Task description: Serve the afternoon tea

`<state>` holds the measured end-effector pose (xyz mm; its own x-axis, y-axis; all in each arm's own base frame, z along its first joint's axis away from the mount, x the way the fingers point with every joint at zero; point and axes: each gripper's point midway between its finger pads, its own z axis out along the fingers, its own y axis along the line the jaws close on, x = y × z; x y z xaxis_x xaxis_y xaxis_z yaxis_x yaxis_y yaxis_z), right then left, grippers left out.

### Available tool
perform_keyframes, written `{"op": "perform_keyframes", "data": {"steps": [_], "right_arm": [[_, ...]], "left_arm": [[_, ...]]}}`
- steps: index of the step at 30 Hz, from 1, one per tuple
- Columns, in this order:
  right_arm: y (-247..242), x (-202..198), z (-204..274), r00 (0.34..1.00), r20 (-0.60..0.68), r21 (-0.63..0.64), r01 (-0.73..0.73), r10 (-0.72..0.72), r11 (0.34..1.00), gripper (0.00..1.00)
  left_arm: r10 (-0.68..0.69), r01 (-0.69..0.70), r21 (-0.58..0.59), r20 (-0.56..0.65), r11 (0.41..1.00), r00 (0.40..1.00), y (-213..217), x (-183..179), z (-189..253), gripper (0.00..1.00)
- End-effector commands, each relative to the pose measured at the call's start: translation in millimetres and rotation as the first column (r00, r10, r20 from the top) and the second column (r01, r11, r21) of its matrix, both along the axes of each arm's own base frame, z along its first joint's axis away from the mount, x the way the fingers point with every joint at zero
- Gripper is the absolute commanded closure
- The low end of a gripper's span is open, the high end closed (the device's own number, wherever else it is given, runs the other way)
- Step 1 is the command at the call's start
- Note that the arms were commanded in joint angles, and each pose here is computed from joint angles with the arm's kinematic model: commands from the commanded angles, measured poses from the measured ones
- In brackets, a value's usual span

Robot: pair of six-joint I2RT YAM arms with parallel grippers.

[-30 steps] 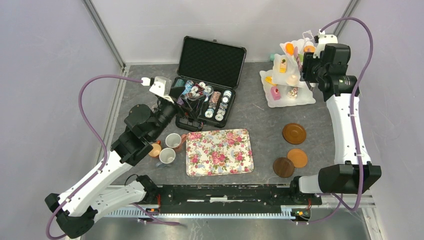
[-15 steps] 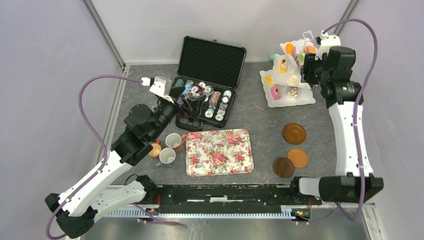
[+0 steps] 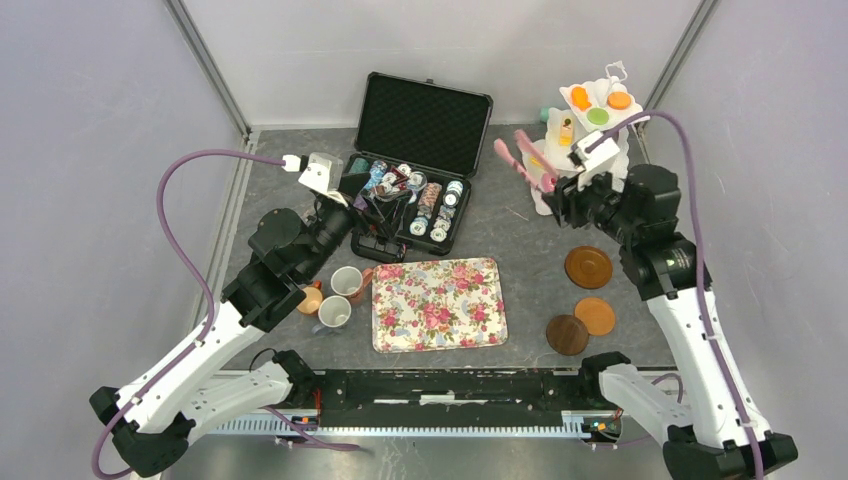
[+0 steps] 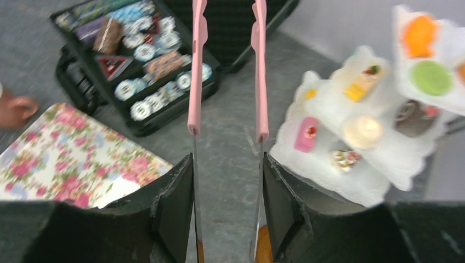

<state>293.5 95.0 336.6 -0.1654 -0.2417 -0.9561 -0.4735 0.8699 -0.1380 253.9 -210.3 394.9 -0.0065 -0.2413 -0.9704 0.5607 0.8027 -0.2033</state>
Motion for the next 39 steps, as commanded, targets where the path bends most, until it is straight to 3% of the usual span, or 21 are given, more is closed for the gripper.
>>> {"op": "perform_keyframes", "data": {"steps": [1,5,11,17,25,39], "right_arm": [[36,-16,-15,0.98,-0.003,0.005,-0.201,0.201,0.98,0.5],[69,-35,-55,0.931,-0.127,0.035,-0.34,0.341,0.94,0.51],[106,-66,-110,0.848,-0.292,0.008,-0.461,0.442,0.888,0.51],[124,-89,-172,0.778,-0.472,-0.109,-0.518,0.415,0.848,0.5],[125,-122,-235,0.652,-0.645,-0.105,-0.593,0.399,0.798,0.47],[125,-145,-284,0.571,-0.749,-0.109,-0.608,0.338,0.786,0.44]], "left_arm": [[-0.002,0.004,-0.034,0.041,0.999,0.999,3,-4,18,0.0],[-0.005,0.006,-0.032,0.039,0.999,0.999,2,-3,17,0.0],[-0.005,0.006,-0.028,0.035,1.0,0.999,1,-2,15,0.0],[-0.005,0.006,-0.026,0.034,1.0,0.999,1,-2,15,0.0],[-0.002,0.003,-0.026,0.038,1.0,0.999,2,-2,16,0.0],[-0.003,0.005,-0.031,0.041,1.0,0.999,3,-4,18,0.0]]}}
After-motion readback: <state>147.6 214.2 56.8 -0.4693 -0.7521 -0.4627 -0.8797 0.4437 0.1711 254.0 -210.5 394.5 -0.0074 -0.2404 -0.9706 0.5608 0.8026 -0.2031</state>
